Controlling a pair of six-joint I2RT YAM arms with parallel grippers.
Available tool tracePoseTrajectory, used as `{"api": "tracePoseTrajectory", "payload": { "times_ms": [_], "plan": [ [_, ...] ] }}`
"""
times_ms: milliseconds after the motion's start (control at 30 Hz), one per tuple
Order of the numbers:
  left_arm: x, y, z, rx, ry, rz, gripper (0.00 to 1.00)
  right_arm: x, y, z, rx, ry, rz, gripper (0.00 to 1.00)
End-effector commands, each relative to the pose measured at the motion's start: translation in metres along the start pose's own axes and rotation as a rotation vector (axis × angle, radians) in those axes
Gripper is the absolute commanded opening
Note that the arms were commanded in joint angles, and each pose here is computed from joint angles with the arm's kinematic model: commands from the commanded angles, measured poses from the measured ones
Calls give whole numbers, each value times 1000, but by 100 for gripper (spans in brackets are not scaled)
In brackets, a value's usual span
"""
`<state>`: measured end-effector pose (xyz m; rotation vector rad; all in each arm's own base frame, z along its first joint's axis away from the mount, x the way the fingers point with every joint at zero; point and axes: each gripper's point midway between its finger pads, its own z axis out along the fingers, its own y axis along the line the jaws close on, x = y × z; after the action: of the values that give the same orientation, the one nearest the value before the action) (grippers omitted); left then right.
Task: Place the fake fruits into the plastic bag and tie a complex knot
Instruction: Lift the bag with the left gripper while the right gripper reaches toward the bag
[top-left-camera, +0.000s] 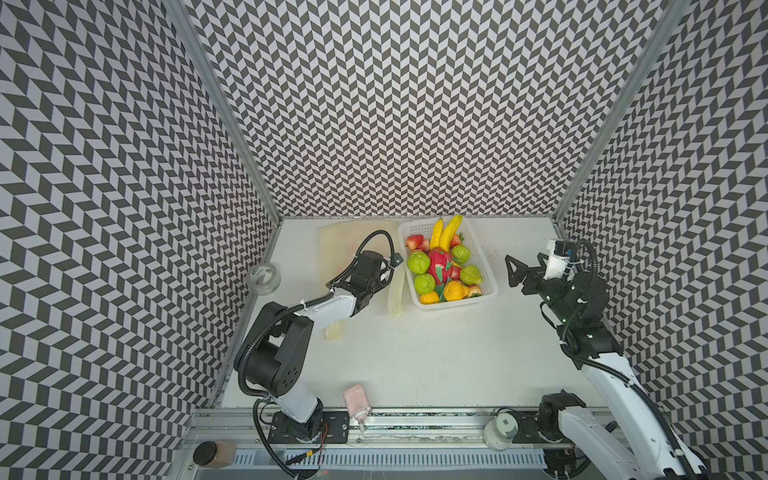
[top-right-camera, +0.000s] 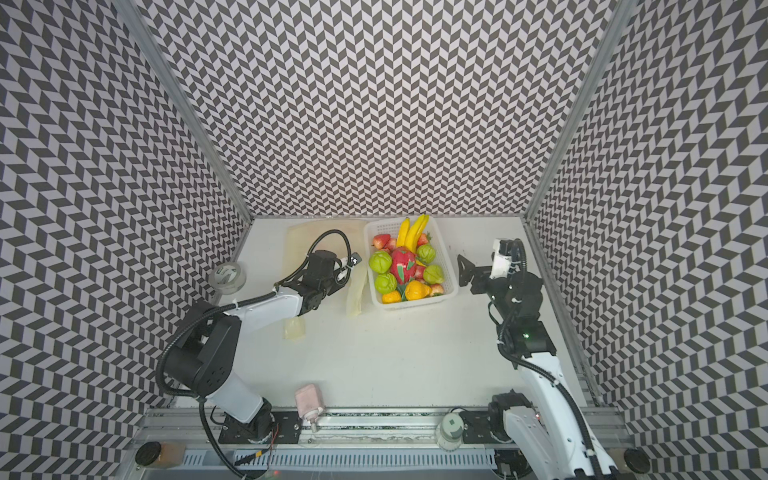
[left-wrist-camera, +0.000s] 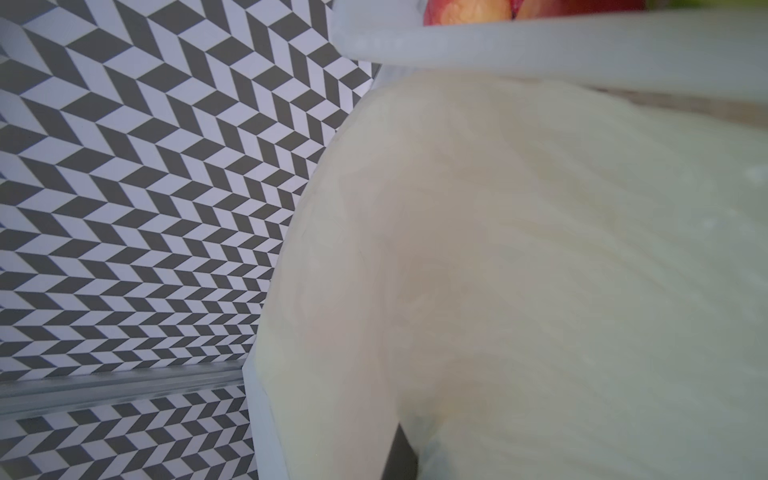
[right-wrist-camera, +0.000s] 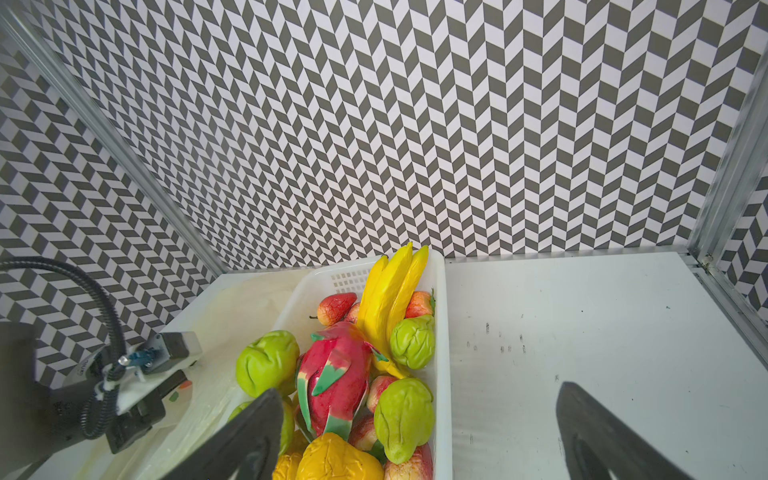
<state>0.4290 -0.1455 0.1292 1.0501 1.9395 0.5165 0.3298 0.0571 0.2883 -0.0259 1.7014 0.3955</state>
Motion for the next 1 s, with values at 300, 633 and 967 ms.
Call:
{"api": "tracePoseTrajectory", "payload": {
  "times_ms": [300, 633, 967],
  "plan": [
    [-30, 68, -78, 43, -65, -231, 0, -10, 31, -4, -179, -47, -25, 100],
    [-70, 88, -121, 251, -43, -451, 0, 1, 73, -12, -413, -23, 34, 100],
    [-113, 78, -153, 530, -67, -629, 0, 28, 142, -22, -541, 25, 212, 100]
  ]
}}
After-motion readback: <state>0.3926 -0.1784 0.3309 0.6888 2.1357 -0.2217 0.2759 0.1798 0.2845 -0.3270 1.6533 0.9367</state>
